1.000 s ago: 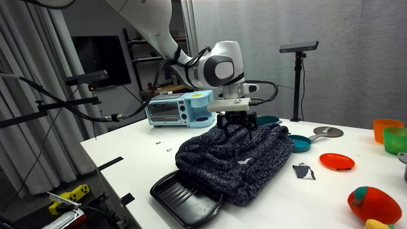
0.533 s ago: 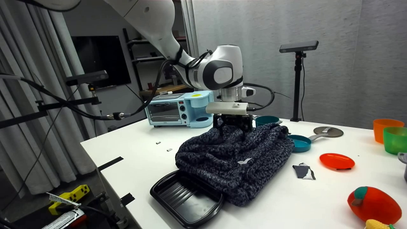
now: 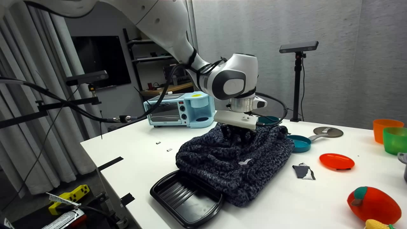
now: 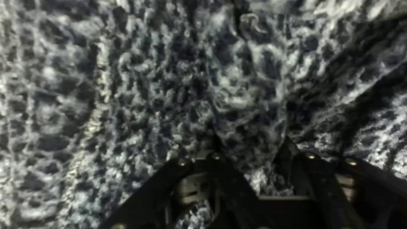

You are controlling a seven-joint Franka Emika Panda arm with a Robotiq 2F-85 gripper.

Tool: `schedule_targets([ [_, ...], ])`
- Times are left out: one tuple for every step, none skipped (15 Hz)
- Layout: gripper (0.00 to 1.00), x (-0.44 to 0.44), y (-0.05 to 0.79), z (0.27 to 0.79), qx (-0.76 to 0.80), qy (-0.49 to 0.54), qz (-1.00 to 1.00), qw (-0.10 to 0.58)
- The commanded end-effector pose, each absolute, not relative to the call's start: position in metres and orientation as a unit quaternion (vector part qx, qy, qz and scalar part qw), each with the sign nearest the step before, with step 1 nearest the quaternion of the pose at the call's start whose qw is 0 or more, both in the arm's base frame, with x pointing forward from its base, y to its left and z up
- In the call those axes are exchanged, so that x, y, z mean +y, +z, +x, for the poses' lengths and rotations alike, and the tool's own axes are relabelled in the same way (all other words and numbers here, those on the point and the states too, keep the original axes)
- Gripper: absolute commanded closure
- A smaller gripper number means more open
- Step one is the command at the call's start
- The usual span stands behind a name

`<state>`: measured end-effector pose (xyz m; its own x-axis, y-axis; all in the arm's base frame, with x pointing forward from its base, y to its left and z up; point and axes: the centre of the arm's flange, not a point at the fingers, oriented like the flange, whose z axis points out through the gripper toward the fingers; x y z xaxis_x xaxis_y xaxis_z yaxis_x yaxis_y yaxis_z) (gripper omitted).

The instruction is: Unfold the fleece blanket once from right to left

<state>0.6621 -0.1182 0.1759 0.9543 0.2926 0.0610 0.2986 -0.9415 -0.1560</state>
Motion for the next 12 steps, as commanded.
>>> schedule_targets([
  [0.91, -0.11, 0.174, 0.675, -0.146, -0.01, -0.986, 0.08],
  [0.98, -0.1, 0.178, 0.677, -0.152, -0.012, -0.986, 0.073],
  [1.0, -0.092, 0.181, 0.679, -0.158, -0.013, -0.985, 0.068],
  [1.0, -0.079, 0.185, 0.682, -0.167, -0.013, -0.984, 0.062],
  [1.0, -0.067, 0.188, 0.685, -0.173, -0.015, -0.983, 0.057],
  [0.98, -0.05, 0.192, 0.688, -0.184, -0.016, -0.982, 0.049],
  [0.99, -0.034, 0.196, 0.69, -0.195, -0.017, -0.98, 0.04],
  [0.99, -0.017, 0.2, 0.692, -0.208, -0.017, -0.978, 0.032],
  [0.99, -0.002, 0.202, 0.694, -0.219, -0.018, -0.975, 0.026],
  [0.99, 0.017, 0.204, 0.695, -0.23, -0.02, -0.973, 0.017],
  [0.99, 0.033, 0.206, 0.696, -0.24, -0.02, -0.971, 0.008],
  [0.99, 0.048, 0.209, 0.696, -0.248, -0.022, -0.968, 0.001],
])
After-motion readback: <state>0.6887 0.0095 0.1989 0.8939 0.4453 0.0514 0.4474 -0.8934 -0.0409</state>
